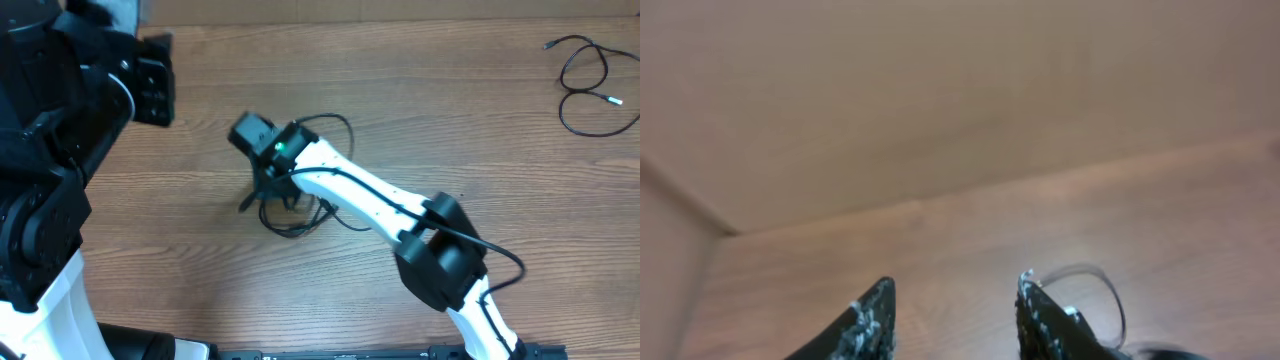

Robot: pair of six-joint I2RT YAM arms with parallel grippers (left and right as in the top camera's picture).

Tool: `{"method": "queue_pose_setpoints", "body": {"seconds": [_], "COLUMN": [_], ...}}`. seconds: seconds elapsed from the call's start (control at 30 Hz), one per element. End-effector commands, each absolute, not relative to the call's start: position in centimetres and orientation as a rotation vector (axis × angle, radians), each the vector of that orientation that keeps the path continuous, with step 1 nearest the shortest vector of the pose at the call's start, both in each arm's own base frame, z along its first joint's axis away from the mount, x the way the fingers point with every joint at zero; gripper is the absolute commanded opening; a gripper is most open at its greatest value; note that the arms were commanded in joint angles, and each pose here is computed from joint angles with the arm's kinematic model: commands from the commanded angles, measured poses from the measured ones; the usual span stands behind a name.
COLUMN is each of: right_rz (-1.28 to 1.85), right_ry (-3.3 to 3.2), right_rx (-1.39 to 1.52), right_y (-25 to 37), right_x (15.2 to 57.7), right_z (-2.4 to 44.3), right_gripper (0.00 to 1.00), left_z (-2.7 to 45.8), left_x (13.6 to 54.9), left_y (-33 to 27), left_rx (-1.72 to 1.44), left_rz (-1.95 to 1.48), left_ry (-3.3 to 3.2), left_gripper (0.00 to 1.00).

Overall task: Untangle cables
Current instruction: 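Lift the cable with the right gripper and pull it up-right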

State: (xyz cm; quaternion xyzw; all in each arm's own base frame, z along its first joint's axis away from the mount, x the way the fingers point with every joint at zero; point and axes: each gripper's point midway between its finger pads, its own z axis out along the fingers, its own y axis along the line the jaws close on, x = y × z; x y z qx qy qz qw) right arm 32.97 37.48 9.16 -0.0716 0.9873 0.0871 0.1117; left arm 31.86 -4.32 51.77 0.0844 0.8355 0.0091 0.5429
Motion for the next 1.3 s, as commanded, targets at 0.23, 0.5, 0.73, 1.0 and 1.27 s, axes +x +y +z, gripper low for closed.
{"method": "queue_pose_setpoints", "body": {"seconds": [0.23,0.5,0.73,1.0,1.27], "right_rz": [0.629,0.584,0.792,1.051,1.075], "right_ry": [1.917,1.520,1.414,1.684,1.840], "right_rx": [-0.341,-0.270,-0.451,-0.448,-0.524], "right_y": [29.5,18.6,18.3,23.6,28.8], "right_x": [35.1,32.1,28.5,30.1,29.2], "right_z": [49.9,62.9,65.4,59.4,54.9], "right_gripper": [0.04,0.04,0.04,0.04,0.04], "left_z": [53.4,54.0,54.0,53.2,52.5], "left_x": [31.8,31.9,31.9,32.0,31.4], "left_y": [0.3,0.3,0.3,-1.6,-1.6], "left_rx": [-0.018,-0.027,-0.024,0.047,0.057], "left_rz": [0.268,0.266,0.261,0.150,0.152], "left_ry": [1.928,1.900,1.902,1.932,1.965], "left_gripper": [0.28,0.31,0.35,0.36,0.28]}}
